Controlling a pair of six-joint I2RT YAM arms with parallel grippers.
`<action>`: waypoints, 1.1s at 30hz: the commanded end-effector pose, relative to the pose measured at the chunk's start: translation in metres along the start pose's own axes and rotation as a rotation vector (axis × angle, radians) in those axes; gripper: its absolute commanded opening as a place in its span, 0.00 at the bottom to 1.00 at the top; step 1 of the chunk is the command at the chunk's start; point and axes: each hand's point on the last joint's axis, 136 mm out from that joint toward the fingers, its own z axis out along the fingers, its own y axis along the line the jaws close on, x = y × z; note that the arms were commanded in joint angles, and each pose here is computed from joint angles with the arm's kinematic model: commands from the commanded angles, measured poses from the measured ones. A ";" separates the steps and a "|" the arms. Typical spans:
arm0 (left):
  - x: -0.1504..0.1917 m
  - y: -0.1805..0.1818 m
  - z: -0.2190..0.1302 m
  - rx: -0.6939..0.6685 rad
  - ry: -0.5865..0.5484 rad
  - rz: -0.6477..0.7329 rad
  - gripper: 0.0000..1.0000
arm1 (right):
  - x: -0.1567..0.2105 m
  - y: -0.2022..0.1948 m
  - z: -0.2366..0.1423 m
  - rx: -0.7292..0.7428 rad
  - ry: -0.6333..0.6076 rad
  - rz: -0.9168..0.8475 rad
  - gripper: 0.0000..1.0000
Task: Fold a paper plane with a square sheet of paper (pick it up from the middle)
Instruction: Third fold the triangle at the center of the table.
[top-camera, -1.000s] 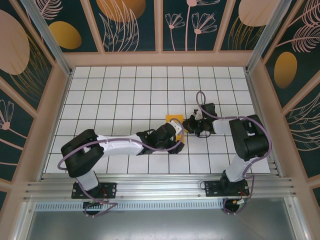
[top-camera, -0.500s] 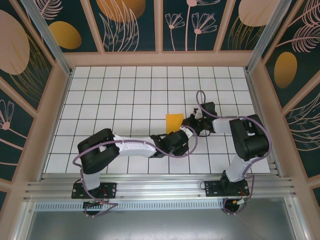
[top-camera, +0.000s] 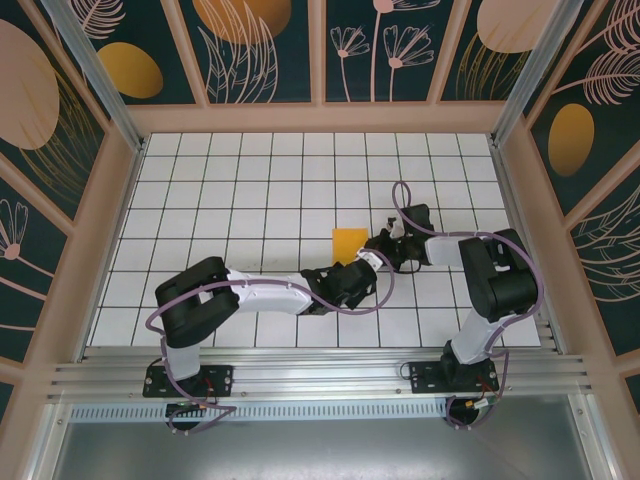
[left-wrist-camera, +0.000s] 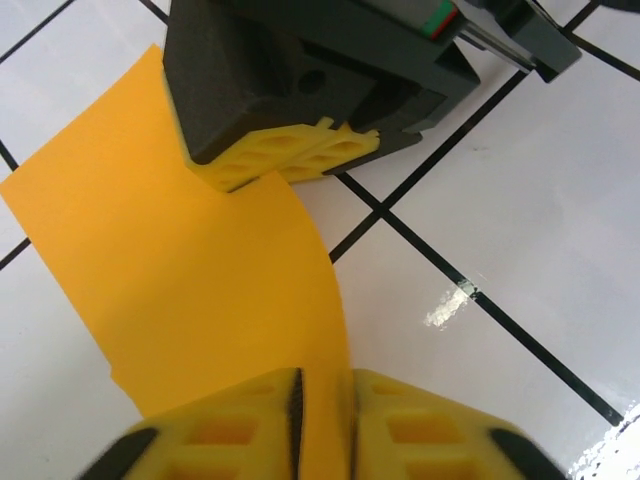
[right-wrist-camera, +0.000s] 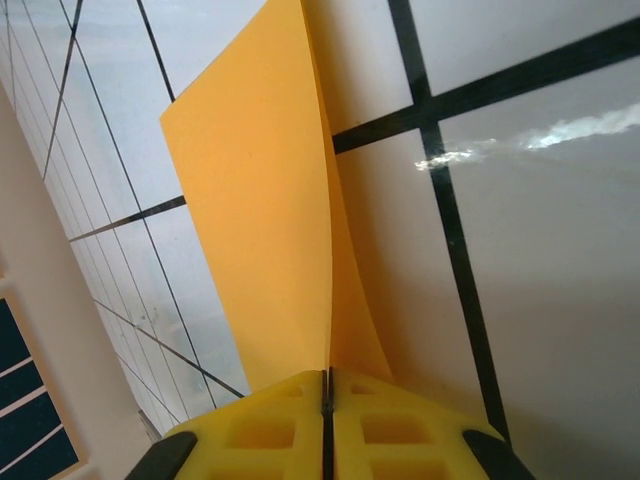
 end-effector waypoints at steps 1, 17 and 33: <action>-0.016 0.005 -0.011 -0.017 -0.055 -0.025 0.12 | -0.001 -0.001 0.003 0.024 0.006 -0.025 0.11; -0.019 0.005 -0.015 0.011 -0.072 -0.083 0.00 | -0.003 -0.003 0.000 0.052 -0.008 -0.056 0.26; -0.016 0.014 -0.023 0.223 -0.087 -0.243 0.00 | -0.028 0.008 -0.031 0.159 -0.154 -0.171 0.49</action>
